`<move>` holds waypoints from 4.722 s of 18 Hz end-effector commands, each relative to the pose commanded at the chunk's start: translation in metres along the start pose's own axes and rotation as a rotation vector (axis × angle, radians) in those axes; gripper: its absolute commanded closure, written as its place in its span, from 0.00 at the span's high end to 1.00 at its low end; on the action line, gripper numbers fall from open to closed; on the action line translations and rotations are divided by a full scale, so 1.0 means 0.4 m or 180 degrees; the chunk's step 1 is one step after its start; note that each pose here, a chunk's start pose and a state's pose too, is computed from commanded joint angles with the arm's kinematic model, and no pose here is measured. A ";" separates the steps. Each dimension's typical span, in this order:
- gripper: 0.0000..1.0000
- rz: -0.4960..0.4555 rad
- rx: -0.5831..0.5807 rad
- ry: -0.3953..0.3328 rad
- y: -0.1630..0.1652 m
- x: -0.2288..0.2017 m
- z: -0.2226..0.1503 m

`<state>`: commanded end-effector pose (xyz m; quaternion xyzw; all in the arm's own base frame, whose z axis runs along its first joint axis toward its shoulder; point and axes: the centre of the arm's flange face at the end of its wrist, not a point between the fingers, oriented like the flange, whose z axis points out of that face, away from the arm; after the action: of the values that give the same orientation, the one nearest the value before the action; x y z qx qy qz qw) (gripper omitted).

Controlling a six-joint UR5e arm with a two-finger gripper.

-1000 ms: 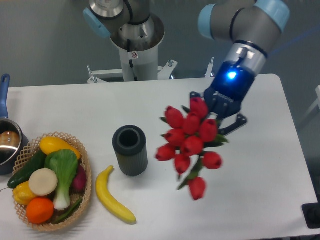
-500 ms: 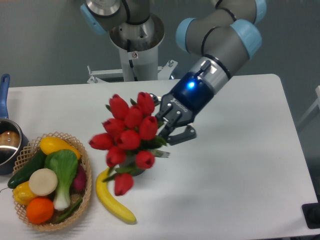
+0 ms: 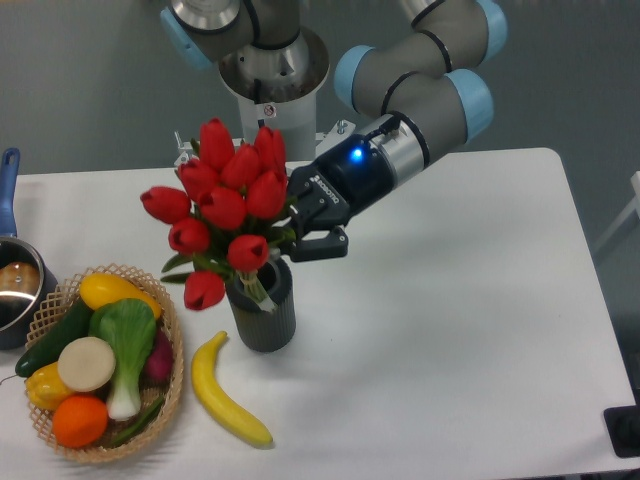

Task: Insert the flowers into the vase
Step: 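Carry the tulips over the black vase and lower stems into its opening, then push the tulip stems down deeper into the black vase, then open the gripper to release the tulip bunch in the vase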

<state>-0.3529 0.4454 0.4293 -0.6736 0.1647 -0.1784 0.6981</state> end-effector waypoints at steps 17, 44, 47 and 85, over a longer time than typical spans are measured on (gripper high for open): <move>0.30 -0.0142 0.0002 -0.0131 0.062 0.050 -0.049; 0.34 -0.0544 -0.0050 -0.0142 0.291 0.003 -0.052; 0.34 -0.0548 -0.0049 -0.0153 0.309 -0.003 -0.057; 1.00 -0.0393 -0.0273 -0.0207 0.375 0.042 -0.075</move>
<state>-0.3480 0.4154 0.2783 -0.7172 0.1076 -0.1919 0.6612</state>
